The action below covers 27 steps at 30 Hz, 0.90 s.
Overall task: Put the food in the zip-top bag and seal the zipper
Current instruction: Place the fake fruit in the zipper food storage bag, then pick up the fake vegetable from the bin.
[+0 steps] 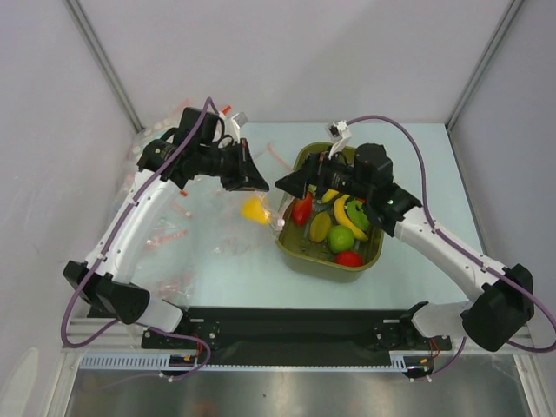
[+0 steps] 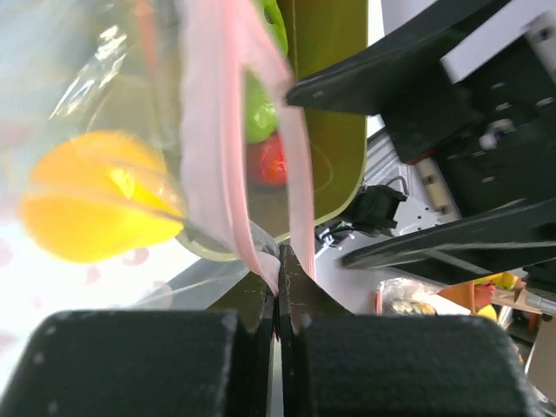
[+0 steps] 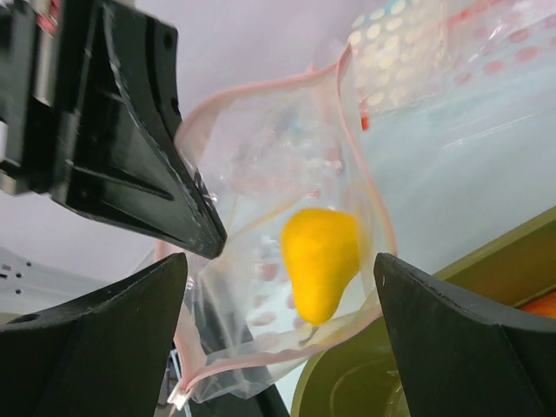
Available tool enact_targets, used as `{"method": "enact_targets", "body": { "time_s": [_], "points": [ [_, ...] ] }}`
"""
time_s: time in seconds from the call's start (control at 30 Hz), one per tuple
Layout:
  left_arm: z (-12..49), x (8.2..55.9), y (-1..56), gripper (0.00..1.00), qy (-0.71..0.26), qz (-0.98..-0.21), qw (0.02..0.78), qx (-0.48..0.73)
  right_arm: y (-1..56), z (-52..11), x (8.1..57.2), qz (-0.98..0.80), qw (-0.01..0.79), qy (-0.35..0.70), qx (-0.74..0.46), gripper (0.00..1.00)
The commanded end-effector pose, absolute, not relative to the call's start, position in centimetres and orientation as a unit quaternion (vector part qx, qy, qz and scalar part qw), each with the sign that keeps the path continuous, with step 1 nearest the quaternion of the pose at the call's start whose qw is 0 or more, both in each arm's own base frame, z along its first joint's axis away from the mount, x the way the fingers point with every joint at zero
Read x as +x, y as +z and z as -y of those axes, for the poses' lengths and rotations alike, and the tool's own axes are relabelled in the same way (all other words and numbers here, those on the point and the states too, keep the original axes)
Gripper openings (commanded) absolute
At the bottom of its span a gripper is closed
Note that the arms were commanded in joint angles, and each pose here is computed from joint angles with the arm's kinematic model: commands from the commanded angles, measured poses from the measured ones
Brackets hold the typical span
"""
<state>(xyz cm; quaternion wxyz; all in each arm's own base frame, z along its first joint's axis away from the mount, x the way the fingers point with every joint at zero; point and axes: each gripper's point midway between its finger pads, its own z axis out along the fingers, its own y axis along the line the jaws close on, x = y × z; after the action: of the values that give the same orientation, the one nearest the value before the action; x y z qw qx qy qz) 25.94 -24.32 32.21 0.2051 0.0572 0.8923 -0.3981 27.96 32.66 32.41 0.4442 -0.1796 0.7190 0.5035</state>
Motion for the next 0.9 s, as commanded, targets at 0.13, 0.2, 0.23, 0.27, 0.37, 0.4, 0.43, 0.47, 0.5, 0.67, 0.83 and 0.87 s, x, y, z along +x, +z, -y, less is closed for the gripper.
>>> {"method": "enact_targets", "body": {
  "time_s": [0.13, 0.2, 0.23, 0.27, 0.37, 0.4, 0.43, 0.47, 0.5, 0.67, 0.83, 0.87],
  "points": [
    [22.9, 26.6, 33.1, 0.0, -0.373, -0.889, 0.256, 0.07, 35.7, -27.8, 30.3, -0.73, 0.458, 0.496, -0.107, 0.89],
    [22.4, 27.1, 32.8, 0.0, -0.35, -0.899, 0.255, 0.063, 34.4, -25.6, 32.0, -0.768, 0.449, 0.453, -0.067, 0.83],
    [22.2, 27.3, 32.6, 0.0, -0.34, -0.903, 0.255, 0.063, 33.9, -24.8, 32.6, -0.779, 0.446, 0.437, -0.055, 0.81],
    [21.9, 27.5, 32.5, 0.0, -0.33, -0.907, 0.255, 0.059, 32.9, -24.1, 33.2, -0.795, 0.436, 0.419, -0.039, 0.75],
    [21.0, 28.4, 31.6, 0.0, -0.29, -0.922, 0.254, 0.043, 30.0, -20.3, 34.8, -0.839, 0.426, 0.336, 0.023, 0.6],
    [20.9, 28.6, 31.7, 0.0, -0.287, -0.922, 0.255, 0.042, 29.4, -19.4, 35.2, -0.846, 0.427, 0.317, 0.04, 0.58],
    [20.8, 28.9, 31.5, 0.0, -0.281, -0.924, 0.257, 0.039, 28.6, -18.7, 35.3, -0.854, 0.422, 0.301, 0.052, 0.57],
    [20.7, 29.1, 31.4, 0.0, -0.278, -0.925, 0.258, 0.037, 28.2, -18.2, 35.4, -0.857, 0.423, 0.286, 0.061, 0.56],
    [20.6, 29.4, 31.7, 0.0, -0.275, -0.924, 0.265, 0.035, 27.0, -17.0, 36.0, -0.867, 0.421, 0.252, 0.091, 0.56],
    [18.9, 31.0, 31.5, 0.0, -0.213, -0.934, 0.286, 0.033, 24.2, -13.1, 37.8, -0.885, 0.411, 0.133, 0.172, 0.66],
    [18.4, 31.8, 31.6, 0.0, -0.191, -0.937, 0.292, 0.036, 21.3, -11.8, 38.5, -0.896, 0.382, 0.077, 0.211, 0.67],
    [18.5, 31.8, 31.5, 0.0, -0.192, -0.937, 0.291, 0.035, 20.9, -11.8, 38.6, -0.897, 0.378, 0.076, 0.218, 0.67]
  ]
}}
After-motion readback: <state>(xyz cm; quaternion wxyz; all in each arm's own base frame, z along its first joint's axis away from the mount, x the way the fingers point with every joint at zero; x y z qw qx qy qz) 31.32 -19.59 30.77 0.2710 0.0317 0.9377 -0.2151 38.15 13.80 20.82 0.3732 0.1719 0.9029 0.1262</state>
